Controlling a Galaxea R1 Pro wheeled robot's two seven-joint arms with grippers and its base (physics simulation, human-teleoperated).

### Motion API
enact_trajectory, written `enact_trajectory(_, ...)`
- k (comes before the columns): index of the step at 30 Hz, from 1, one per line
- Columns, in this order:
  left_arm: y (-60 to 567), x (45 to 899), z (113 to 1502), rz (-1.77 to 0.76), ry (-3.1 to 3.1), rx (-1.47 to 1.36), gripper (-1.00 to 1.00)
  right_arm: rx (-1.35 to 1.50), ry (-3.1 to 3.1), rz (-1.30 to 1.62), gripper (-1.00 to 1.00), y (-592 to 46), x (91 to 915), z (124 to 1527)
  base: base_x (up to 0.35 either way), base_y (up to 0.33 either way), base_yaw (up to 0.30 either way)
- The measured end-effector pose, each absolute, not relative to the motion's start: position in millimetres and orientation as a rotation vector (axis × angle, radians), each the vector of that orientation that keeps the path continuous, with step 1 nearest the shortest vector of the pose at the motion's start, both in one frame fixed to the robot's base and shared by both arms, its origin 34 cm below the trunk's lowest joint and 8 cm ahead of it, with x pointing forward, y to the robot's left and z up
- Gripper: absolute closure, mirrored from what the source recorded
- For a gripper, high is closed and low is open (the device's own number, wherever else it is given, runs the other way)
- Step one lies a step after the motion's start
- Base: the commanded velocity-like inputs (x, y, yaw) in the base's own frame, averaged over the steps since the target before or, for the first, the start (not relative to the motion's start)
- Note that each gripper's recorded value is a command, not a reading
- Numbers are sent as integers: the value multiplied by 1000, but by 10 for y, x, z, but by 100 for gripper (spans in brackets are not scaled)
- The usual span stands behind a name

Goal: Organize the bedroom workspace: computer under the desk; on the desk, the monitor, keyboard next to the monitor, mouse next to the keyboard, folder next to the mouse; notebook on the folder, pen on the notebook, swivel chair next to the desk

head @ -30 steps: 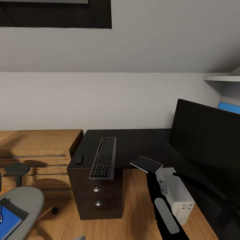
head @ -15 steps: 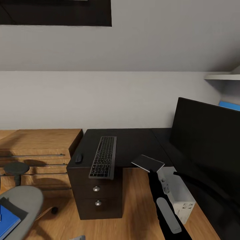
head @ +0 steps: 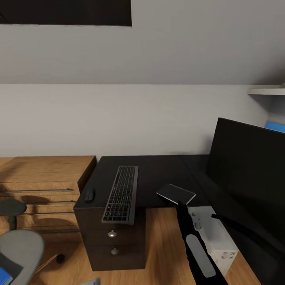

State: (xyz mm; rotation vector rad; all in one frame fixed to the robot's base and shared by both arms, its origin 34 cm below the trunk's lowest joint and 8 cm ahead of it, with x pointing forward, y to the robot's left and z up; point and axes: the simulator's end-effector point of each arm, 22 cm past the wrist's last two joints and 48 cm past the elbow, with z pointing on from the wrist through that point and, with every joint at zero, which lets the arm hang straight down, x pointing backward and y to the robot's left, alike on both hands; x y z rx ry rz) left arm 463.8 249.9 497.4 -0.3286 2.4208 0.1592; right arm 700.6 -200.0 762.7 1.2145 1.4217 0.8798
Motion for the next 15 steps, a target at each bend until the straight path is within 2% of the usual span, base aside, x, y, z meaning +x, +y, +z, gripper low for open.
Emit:
enact_trajectory(5, 2490, 4640, 4975, 158, 2420, -326, -100, 1215, 1422, 880, 100, -2000, 7007, 7627, 156, 0, 0)
enact_trajectory(15, 2491, 4626, 4961, 159, 2424, -326, -100, 1215, 1422, 879, 100, -1999, 7008, 7628, 21, 0, 0)
